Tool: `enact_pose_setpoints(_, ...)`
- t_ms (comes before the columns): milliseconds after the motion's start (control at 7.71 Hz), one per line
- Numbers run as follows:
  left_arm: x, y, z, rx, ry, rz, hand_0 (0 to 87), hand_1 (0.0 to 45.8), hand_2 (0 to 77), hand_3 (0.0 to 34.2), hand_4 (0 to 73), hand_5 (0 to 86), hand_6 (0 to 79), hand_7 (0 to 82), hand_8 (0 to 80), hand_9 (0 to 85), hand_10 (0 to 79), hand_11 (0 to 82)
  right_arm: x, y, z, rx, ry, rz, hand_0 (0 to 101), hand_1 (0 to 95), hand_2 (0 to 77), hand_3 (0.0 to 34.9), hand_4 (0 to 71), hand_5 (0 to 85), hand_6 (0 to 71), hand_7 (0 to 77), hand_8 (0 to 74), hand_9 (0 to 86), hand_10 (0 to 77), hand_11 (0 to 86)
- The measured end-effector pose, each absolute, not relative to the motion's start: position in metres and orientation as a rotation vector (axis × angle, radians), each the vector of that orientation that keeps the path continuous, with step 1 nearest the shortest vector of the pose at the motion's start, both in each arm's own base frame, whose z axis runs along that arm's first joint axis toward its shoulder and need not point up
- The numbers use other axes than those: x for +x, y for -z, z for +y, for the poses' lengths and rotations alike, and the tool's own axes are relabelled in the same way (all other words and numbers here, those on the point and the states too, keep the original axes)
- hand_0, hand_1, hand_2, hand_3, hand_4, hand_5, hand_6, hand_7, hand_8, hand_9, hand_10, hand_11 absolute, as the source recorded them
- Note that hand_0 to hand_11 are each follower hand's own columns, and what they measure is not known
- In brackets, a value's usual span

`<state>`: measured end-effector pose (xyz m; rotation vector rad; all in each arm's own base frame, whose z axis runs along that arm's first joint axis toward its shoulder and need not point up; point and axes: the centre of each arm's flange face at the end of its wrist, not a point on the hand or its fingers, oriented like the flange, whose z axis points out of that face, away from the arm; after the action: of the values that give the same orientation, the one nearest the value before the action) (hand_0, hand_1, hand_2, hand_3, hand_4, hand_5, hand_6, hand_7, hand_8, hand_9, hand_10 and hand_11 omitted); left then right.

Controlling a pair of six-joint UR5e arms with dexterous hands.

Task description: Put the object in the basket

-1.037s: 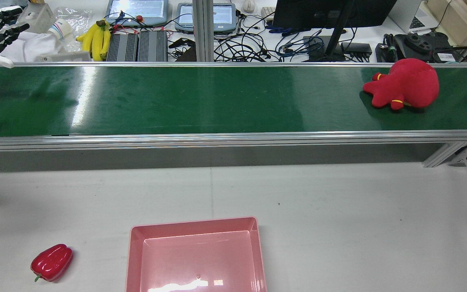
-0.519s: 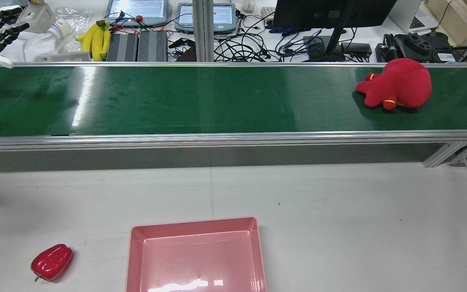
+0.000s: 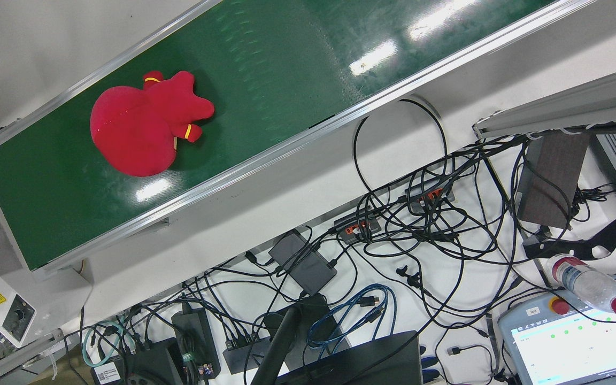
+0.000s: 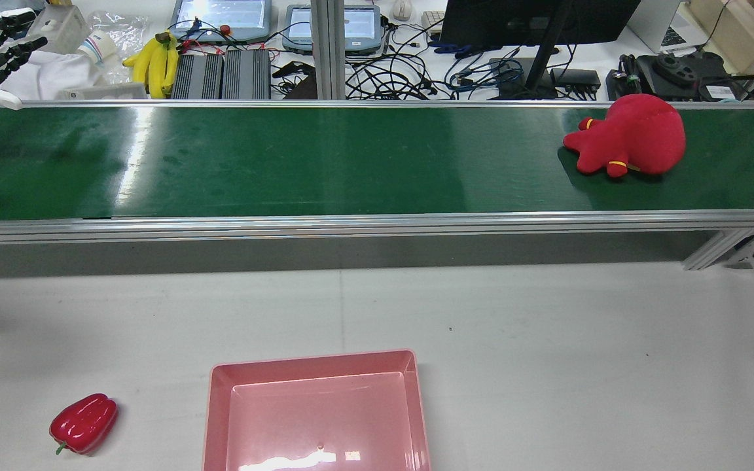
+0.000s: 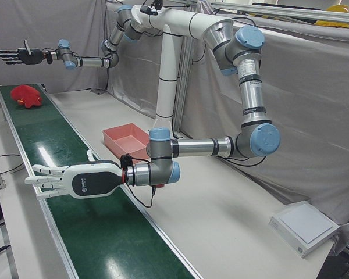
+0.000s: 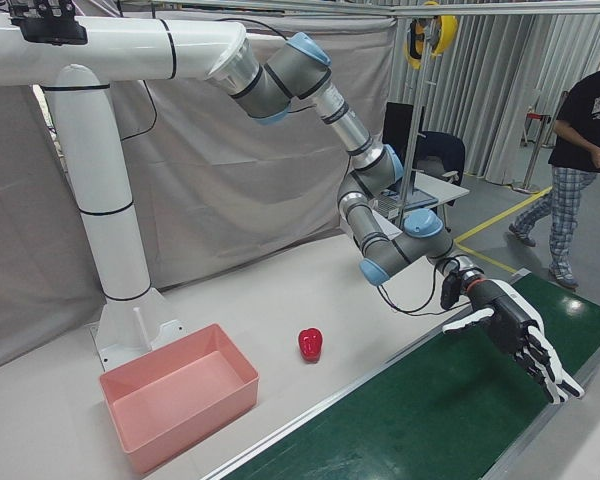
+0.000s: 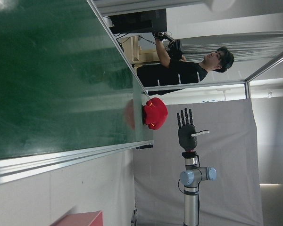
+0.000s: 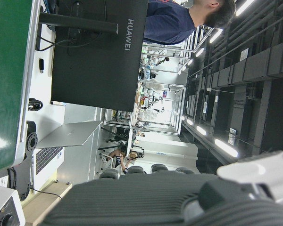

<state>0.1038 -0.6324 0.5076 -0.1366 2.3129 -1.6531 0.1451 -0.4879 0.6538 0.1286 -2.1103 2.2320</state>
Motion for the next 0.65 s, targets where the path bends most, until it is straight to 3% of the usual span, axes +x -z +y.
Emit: enact_pose_setpoints(648, 0.0981, -0.4997, -0.6324, -0.147, 1.648, 2.336, 75.7, 21.3, 0.5, 0.2, 8.7, 17.5, 2.2, 2.7, 7.6, 12.5, 0.0, 0.5, 0.1446, -0.6544, -0.4880, 0.127, -2.233, -2.109, 0, 0.0, 1.1, 0.0, 0.0, 0.0, 0.0, 0.5, 0.0, 0.0, 0.0, 0.0)
